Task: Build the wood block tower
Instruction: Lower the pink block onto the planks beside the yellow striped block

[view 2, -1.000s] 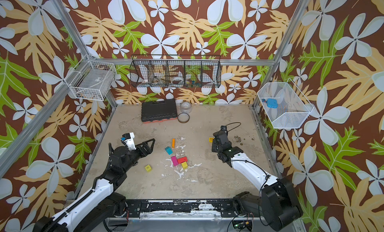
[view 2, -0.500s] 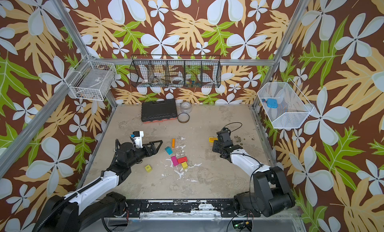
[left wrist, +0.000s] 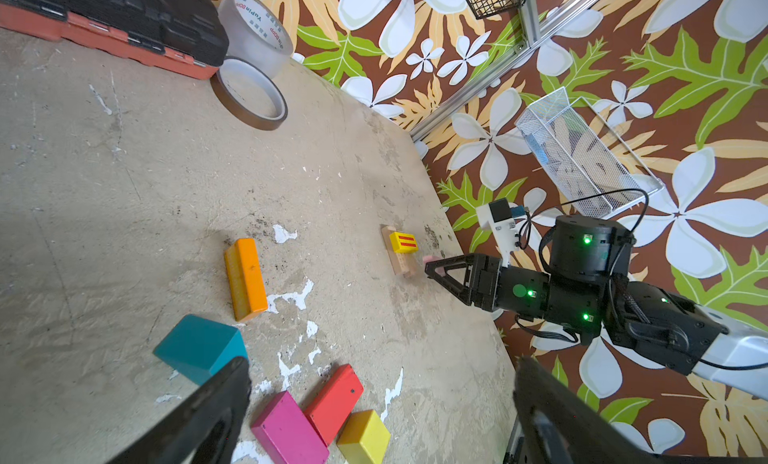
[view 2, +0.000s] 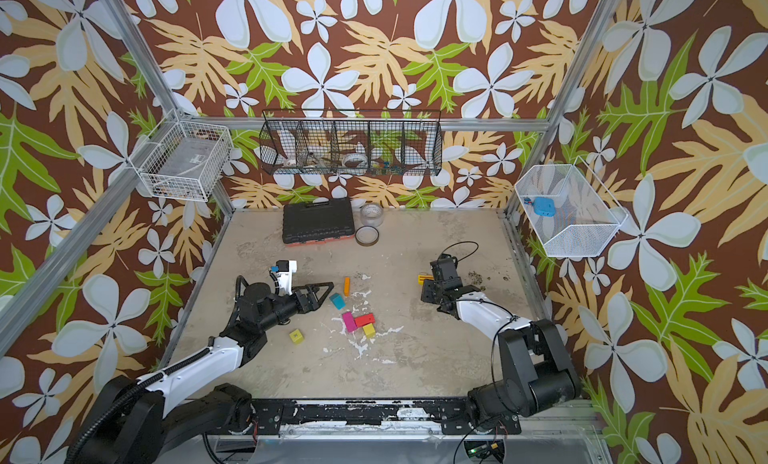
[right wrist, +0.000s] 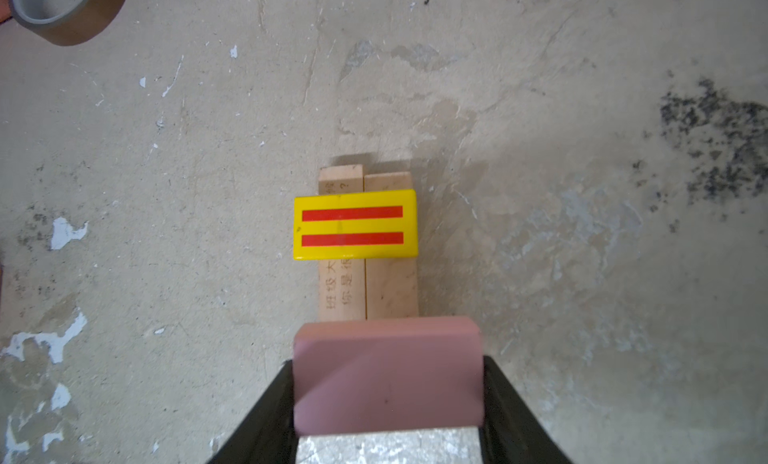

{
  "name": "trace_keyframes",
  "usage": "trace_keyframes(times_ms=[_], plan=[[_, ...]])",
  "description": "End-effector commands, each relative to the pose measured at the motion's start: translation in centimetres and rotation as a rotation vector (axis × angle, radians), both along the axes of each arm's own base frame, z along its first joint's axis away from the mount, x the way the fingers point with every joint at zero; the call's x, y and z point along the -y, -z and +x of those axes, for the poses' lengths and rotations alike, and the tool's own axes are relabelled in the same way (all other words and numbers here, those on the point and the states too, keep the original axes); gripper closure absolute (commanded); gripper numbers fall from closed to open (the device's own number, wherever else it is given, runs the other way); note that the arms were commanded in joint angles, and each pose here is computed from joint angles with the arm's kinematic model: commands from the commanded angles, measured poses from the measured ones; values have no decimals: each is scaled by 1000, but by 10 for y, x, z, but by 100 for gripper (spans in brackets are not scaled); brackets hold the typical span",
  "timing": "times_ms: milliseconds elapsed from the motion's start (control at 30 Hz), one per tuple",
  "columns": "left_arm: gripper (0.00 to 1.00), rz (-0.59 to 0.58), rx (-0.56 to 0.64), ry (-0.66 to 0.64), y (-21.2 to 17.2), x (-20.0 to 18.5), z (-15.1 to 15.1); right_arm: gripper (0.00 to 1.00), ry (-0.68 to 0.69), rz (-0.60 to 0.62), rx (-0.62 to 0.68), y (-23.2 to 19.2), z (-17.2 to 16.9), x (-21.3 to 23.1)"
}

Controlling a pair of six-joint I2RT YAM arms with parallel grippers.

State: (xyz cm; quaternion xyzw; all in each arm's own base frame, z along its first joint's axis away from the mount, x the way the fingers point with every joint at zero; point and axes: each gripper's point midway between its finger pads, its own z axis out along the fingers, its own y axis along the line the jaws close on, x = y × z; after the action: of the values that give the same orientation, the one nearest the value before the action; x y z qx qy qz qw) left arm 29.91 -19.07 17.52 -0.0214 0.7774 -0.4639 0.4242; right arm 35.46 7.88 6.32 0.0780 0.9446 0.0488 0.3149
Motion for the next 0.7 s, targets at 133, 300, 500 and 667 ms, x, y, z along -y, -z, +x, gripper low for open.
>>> trace_keyframes(times_ms=[133,300,500,667], plan=[[0,-18,20,14,-7,4,3,74,-3,-70,-11,9,20,2],[0,-19,26,15,-9,4,2,73,-45,-56,-23,14,23,-12],[0,-20,30,16,-11,5,1,72,-44,-77,-31,14,24,-12],[0,-20,33,13,-12,4,0,69,-50,-68,-32,14,24,-14]])
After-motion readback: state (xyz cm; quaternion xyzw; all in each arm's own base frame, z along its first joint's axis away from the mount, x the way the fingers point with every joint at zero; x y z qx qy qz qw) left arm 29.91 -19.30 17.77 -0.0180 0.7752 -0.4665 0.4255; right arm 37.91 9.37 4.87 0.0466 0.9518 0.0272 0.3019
